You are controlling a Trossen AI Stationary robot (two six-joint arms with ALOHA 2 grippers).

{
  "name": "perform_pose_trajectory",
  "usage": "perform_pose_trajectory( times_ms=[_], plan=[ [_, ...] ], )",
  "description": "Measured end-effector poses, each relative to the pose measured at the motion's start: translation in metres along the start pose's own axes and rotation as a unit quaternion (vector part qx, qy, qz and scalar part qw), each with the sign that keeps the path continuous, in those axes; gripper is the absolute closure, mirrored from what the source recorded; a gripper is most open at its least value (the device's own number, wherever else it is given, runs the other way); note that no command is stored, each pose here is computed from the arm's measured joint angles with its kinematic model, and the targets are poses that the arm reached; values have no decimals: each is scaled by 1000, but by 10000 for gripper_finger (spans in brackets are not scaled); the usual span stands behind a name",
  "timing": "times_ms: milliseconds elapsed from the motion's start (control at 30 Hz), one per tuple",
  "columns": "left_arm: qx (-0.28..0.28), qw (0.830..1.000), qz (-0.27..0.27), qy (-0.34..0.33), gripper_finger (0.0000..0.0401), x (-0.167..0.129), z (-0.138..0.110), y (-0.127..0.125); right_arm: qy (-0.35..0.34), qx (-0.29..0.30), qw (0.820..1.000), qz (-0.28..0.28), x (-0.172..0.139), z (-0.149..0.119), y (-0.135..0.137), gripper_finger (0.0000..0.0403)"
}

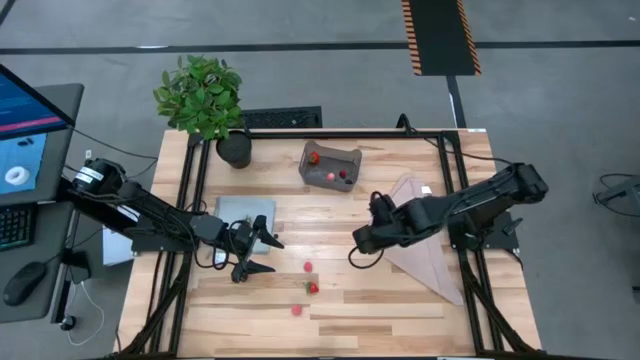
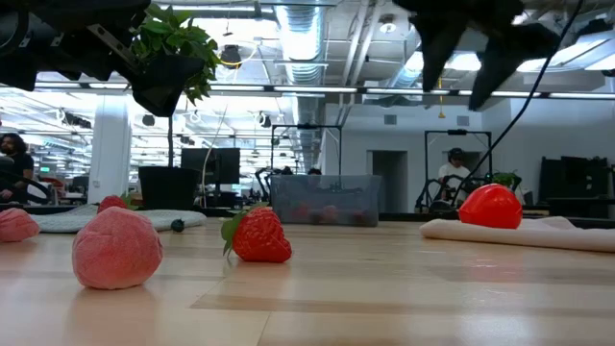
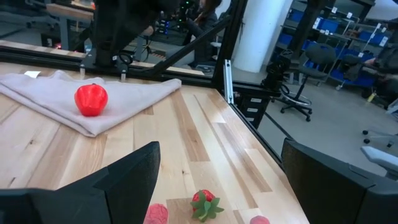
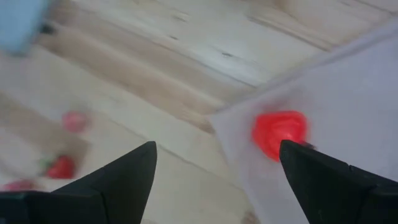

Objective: Pick and placing Produce into tupperware
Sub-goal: Put the apple into the black bin

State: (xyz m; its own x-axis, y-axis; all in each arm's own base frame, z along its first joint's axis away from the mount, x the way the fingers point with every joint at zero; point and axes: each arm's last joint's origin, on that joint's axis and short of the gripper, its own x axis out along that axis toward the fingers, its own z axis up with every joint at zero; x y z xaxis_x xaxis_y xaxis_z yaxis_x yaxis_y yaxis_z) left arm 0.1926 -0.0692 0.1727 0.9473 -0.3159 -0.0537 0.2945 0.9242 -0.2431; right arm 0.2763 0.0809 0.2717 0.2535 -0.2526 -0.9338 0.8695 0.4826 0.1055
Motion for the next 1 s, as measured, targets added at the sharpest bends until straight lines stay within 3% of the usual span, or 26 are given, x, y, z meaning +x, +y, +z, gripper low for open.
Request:
perform_pose_trajectory(
  times_ms=[333, 500, 1000],
  plan=[
    [0, 1000, 3, 4, 79, 0, -1, 0, 78, -10, 986, -145, 55, 0, 4, 42],
    [0, 1000, 3, 4, 79, 0, -1, 0, 88, -20, 983, -158, 68, -1, 8, 42],
    [0, 1000, 6, 12, 79, 0, -2, 1, 58, 13, 985, -160, 69, 4, 7, 42]
  ],
)
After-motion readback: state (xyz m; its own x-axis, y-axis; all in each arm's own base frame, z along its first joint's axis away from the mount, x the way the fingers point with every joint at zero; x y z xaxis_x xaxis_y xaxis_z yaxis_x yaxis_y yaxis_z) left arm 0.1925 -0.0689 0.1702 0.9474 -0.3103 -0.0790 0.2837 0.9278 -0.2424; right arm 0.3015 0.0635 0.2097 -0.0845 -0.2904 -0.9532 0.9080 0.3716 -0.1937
